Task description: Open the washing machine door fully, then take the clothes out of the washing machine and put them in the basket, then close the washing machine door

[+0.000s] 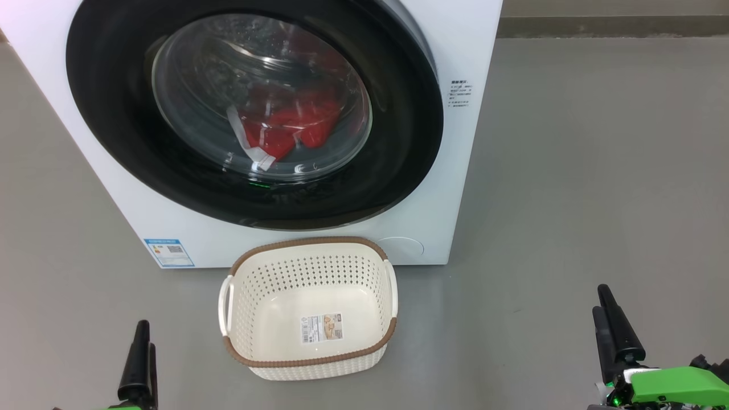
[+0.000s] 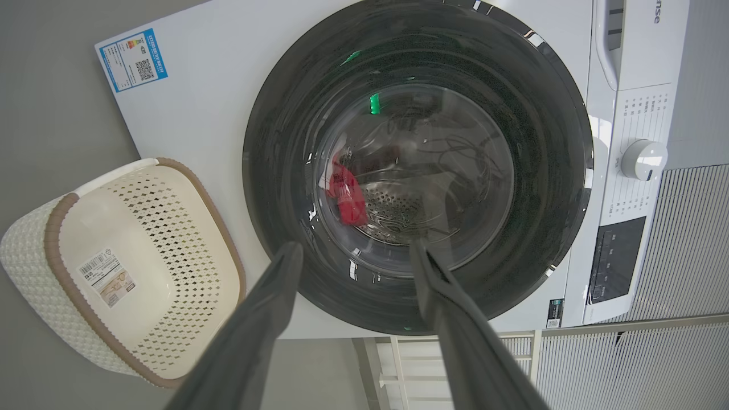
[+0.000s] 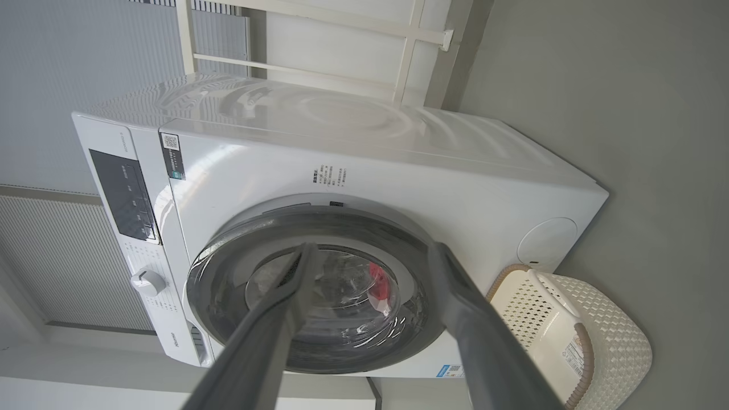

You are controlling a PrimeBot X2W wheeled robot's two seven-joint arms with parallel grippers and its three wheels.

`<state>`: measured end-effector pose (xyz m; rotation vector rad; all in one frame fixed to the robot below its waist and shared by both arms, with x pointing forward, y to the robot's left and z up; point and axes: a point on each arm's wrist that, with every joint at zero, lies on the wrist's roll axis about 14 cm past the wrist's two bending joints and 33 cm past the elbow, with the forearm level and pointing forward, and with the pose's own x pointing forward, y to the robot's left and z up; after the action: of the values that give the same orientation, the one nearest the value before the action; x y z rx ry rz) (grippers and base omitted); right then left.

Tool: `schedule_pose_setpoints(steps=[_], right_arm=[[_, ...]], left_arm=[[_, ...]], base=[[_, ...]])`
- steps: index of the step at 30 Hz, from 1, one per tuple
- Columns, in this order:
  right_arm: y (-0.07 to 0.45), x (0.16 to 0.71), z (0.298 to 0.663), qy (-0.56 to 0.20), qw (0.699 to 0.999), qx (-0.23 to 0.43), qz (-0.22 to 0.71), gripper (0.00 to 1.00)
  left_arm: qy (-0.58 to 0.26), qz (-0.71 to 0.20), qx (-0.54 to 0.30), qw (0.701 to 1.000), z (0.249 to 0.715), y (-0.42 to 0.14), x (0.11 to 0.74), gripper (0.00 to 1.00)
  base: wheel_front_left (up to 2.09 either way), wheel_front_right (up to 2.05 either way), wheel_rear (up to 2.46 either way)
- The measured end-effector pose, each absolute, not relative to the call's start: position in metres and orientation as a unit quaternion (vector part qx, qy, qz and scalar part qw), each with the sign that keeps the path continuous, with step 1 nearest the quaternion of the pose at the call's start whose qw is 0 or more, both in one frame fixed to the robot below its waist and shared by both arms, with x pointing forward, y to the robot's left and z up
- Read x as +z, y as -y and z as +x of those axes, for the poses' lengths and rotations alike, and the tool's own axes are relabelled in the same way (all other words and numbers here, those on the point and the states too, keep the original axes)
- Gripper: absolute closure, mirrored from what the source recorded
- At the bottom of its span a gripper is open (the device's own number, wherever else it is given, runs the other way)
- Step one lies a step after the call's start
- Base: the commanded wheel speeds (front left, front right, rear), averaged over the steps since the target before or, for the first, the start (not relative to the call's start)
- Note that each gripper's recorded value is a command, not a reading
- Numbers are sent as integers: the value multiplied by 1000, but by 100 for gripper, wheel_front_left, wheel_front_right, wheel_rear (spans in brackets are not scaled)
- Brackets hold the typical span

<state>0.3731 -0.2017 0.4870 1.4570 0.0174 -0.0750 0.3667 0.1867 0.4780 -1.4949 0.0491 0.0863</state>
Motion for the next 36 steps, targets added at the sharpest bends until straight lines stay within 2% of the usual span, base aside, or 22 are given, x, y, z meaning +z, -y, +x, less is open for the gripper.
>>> schedule_pose_setpoints(steps=[14, 20, 28, 36], right_arm=[[195, 506, 380, 7, 801, -5, 599, 0], [192, 511, 381, 6, 833, 9, 553, 0], [186, 518, 381, 12, 856, 25, 516, 0], [179, 528, 382, 21, 894, 49, 446, 0]], left_arm=[[-17, -598, 26, 801, 368, -185, 486, 0], [-17, -557, 18, 830, 368, -182, 488, 0], [-14, -508, 11, 861, 368, -181, 491, 0], [-5, -429, 1, 903, 368, -182, 496, 0]], base=[[0, 0, 0], [0, 0, 0], [0, 0, 0], [0, 0, 0]])
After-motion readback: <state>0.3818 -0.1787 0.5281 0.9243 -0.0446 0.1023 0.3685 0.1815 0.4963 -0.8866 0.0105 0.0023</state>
